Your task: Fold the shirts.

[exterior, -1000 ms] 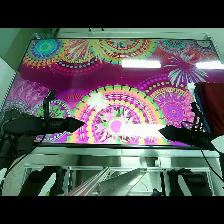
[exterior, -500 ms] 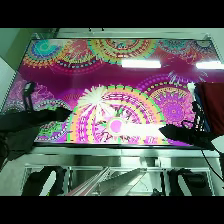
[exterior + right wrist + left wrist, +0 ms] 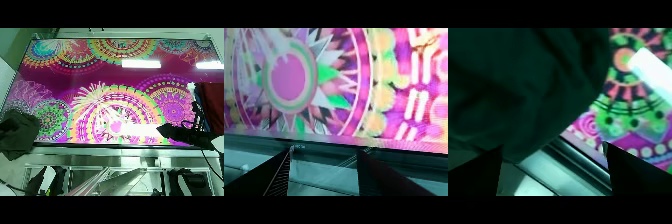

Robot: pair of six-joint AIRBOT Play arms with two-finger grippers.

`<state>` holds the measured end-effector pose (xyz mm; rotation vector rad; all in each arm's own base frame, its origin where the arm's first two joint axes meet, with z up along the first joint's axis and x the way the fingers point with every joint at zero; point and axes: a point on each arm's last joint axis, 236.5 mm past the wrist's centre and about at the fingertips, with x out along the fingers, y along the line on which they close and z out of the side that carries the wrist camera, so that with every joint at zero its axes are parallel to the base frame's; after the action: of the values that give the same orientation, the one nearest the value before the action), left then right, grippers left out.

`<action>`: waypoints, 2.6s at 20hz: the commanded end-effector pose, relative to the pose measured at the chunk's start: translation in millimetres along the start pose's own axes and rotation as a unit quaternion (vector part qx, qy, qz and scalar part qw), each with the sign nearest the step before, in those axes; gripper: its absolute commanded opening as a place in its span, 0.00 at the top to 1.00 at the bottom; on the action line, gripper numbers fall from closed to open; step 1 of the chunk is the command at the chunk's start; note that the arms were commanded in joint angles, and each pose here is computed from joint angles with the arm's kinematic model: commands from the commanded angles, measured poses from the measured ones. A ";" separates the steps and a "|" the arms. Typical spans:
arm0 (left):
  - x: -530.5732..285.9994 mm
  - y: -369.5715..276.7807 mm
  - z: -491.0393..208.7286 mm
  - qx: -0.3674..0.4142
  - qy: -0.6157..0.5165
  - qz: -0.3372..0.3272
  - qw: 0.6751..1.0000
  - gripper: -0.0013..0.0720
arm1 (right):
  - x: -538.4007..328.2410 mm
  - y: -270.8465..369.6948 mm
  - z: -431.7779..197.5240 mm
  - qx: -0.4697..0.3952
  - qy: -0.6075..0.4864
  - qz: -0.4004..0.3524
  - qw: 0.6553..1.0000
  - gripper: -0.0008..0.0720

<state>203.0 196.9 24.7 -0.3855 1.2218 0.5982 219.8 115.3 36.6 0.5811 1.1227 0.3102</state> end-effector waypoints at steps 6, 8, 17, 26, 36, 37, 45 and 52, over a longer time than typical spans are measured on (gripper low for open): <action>39.5 92.1 27.2 -0.070 0.078 0.070 0.992 0.02 | 0.1 -3.4 -0.1 -0.003 0.000 -0.007 1.000 0.35; 60.1 87.5 15.5 -0.062 0.122 0.057 0.989 0.02 | 0.1 -3.4 0.8 -0.003 -0.002 -0.007 1.000 0.35; 102.0 -10.1 7.5 -0.074 0.176 -0.150 0.970 0.97 | 0.1 -2.7 1.5 -0.003 -0.004 -0.006 1.000 0.35; -181.2 -299.6 58.5 0.262 -0.087 -0.455 0.847 0.97 | 0.1 -3.6 1.4 -0.003 -0.003 -0.008 1.000 0.35; -134.8 -426.6 -169.6 0.426 0.072 -0.477 0.765 0.83 | 1.7 -4.7 1.1 -0.001 0.001 -0.009 1.000 0.35; -128.9 -431.3 -176.2 0.431 0.081 -0.474 0.764 0.08 | 2.7 -5.3 1.0 0.000 0.003 -0.009 1.000 0.35; -106.1 -347.9 -57.1 0.366 0.085 -0.376 0.847 0.02 | 4.0 60.7 40.1 -0.143 -0.061 0.126 0.980 0.13; -2.9 -246.2 -65.5 0.201 0.139 -0.363 0.899 0.02 | 122.6 146.1 15.0 -0.229 0.076 0.203 0.949 0.13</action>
<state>322.9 -56.8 30.3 -0.4362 1.3194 -0.4048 281.4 230.2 54.3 0.4484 0.9973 0.8370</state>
